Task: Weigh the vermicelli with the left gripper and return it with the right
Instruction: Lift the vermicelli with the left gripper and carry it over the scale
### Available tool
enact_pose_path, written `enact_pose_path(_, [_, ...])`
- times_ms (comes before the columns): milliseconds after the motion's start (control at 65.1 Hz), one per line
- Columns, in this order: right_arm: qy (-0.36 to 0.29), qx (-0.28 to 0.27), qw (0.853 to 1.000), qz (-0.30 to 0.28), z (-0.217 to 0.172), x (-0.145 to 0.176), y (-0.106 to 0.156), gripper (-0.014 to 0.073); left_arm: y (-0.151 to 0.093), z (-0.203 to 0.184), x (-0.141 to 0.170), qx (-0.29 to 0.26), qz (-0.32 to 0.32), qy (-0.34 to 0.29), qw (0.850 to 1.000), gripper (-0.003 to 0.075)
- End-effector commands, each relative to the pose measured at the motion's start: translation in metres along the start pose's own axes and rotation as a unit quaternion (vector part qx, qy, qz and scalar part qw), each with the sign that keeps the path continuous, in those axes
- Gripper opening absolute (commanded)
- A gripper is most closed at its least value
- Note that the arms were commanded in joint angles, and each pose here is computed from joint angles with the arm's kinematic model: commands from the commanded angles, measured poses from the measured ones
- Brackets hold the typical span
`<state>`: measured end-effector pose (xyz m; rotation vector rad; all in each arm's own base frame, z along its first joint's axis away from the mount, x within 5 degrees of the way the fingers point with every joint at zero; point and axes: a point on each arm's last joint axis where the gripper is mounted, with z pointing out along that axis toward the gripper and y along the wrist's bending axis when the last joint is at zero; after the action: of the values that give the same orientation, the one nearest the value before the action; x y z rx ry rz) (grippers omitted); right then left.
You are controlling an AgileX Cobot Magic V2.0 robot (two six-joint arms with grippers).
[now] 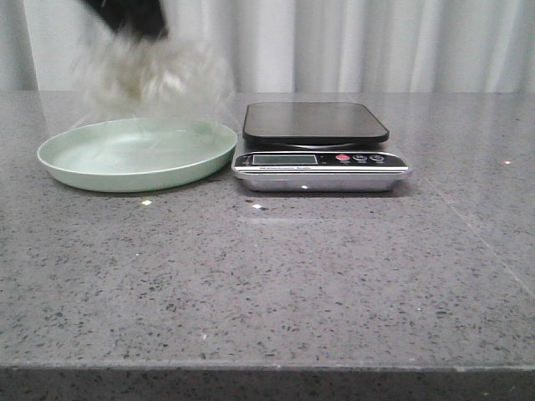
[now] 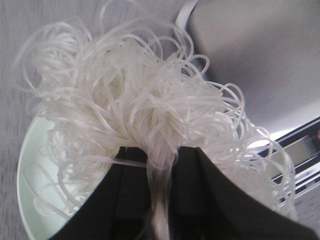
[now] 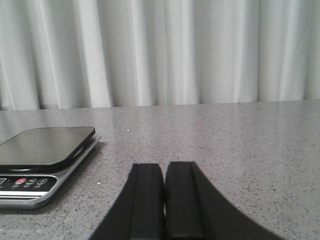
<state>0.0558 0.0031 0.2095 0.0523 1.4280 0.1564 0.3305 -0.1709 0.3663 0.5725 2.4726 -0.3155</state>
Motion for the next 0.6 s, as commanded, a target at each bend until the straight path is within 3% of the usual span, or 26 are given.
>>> enact_pose_path(0, [-0.053, -0.005, 0.999, -0.002, -0.002, -0.013, 0.001, 0.0168, -0.024, -0.06, -0.028, 0.027, 0.022, -0.122, 0.992, 0.0127])
enact_pose_path(231, [-0.053, -0.005, 0.999, -0.002, -0.002, -0.013, 0.001, 0.0168, -0.063, -0.069, -0.046, 0.066, 0.056, -0.195, 0.977, 0.0127])
enact_pose_path(461, [-0.053, -0.005, 0.999, -0.002, -0.002, -0.013, 0.001, 0.0168, -0.084, -0.011, -0.044, 0.078, 0.072, -0.127, 0.986, 0.0133])
enact_pose_path(584, [-0.053, -0.005, 0.999, -0.002, -0.002, -0.013, 0.001, 0.0168, -0.086, 0.022, -0.039, 0.082, 0.067, -0.08, 0.991, 0.0187])
